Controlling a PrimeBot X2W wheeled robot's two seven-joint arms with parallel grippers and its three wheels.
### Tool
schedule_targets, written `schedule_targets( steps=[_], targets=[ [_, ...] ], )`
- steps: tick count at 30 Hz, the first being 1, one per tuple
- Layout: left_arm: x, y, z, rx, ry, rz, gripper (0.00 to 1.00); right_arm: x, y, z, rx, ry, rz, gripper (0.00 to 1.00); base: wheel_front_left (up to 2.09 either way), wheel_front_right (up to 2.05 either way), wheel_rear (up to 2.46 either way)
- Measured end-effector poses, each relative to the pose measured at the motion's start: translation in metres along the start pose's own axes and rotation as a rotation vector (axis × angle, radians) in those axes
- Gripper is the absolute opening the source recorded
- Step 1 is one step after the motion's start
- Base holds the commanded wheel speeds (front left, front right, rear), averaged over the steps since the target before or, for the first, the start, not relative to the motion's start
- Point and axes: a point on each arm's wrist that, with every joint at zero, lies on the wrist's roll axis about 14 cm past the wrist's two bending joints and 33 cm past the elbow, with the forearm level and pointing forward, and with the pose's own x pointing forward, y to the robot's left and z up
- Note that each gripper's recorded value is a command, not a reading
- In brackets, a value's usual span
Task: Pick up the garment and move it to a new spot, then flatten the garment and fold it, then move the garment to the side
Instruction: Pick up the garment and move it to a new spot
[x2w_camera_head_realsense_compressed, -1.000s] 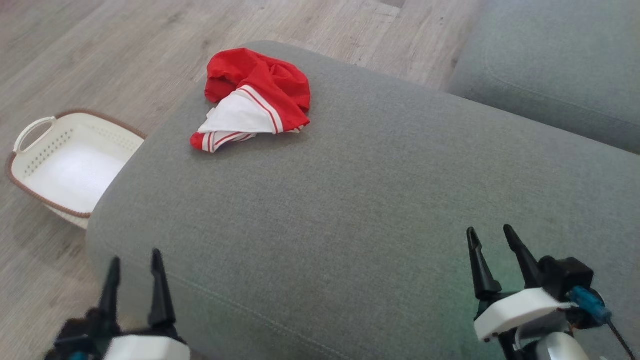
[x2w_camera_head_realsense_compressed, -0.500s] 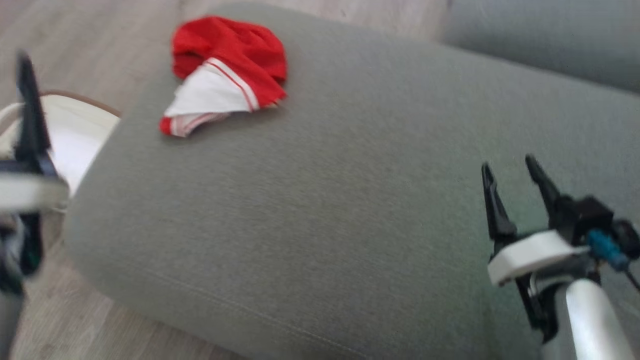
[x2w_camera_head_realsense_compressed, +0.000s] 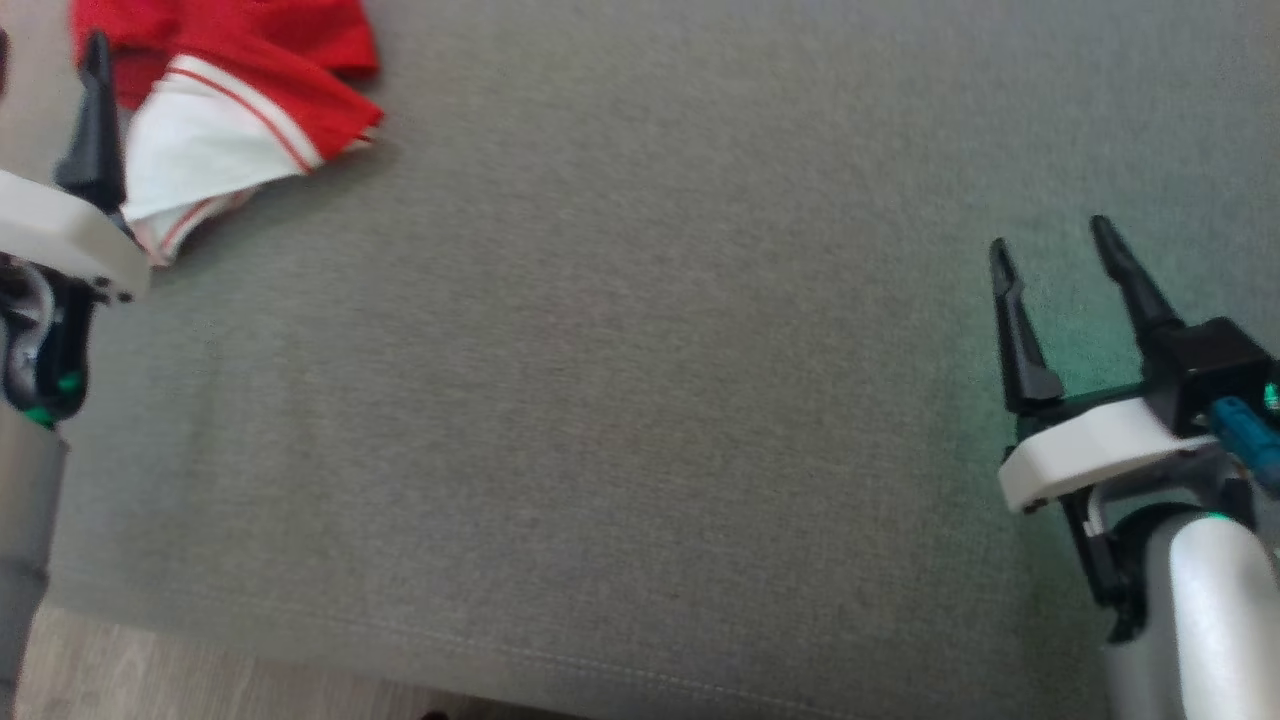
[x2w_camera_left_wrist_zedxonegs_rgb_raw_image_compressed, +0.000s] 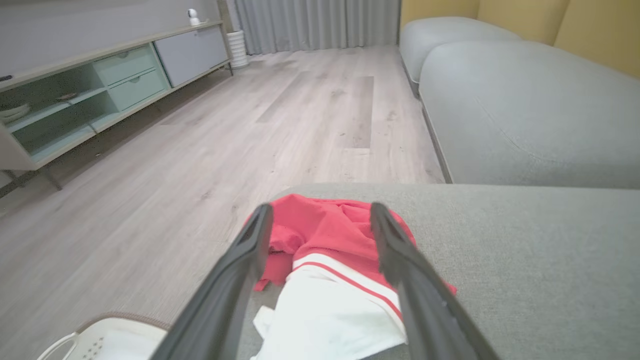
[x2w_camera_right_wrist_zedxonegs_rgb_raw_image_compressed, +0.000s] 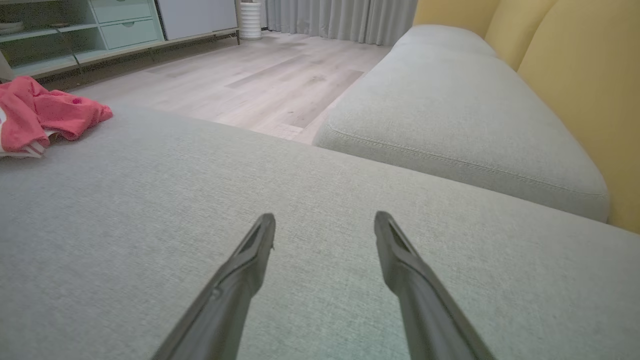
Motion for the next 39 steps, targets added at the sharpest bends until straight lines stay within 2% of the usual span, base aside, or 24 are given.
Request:
schedule_targets(
  steps=[8, 14, 19, 21, 22, 23, 24, 32, 39],
  targets=[
    [0.039, -0.038, -0.086, 0.023, 0.238, -0.066, 1.00, 0.002, -0.026, -0.033, 0.011, 0.077, -0.066, 1.00, 0.00, 0.00, 0.00],
    [0.052, -0.055, -0.121, 0.020, 0.332, -0.092, 1.00, 0.002, -0.037, -0.047, 0.018, 0.110, -0.092, 1.00, 0.00, 0.00, 0.00],
    [0.056, -0.056, -0.136, 0.016, 0.391, -0.078, 1.00, 0.001, -0.044, -0.050, 0.017, 0.116, -0.112, 1.00, 0.00, 0.00, 0.00],
    [0.056, -0.058, -0.140, 0.014, 0.411, -0.083, 0.65, 0.000, -0.046, -0.050, 0.016, 0.116, -0.117, 1.00, 0.00, 0.00, 0.00],
    [0.056, -0.058, -0.140, 0.014, 0.411, -0.083, 0.36, 0.000, -0.046, -0.050, 0.016, 0.116, -0.117, 1.00, 0.00, 0.00, 0.00],
    [0.055, -0.060, -0.142, 0.017, 0.420, -0.085, 0.15, 0.000, -0.046, -0.050, 0.016, 0.116, -0.119, 1.00, 0.00, 0.00, 0.00],
    [0.055, -0.061, -0.143, 0.018, 0.424, -0.088, 0.00, 0.000, -0.047, -0.049, 0.015, 0.115, -0.120, 1.00, 0.00, 0.00, 0.00],
    [0.050, -0.049, -0.129, 0.029, 0.360, -0.058, 0.00, -0.004, -0.046, -0.039, 0.011, 0.091, -0.123, 1.00, 0.00, 0.00, 0.00],
    [0.046, -0.023, -0.061, 0.124, 0.187, -0.033, 0.00, -0.016, -0.045, -0.017, 0.048, 0.022, -0.126, 1.00, 0.00, 0.00, 0.00]
  ],
)
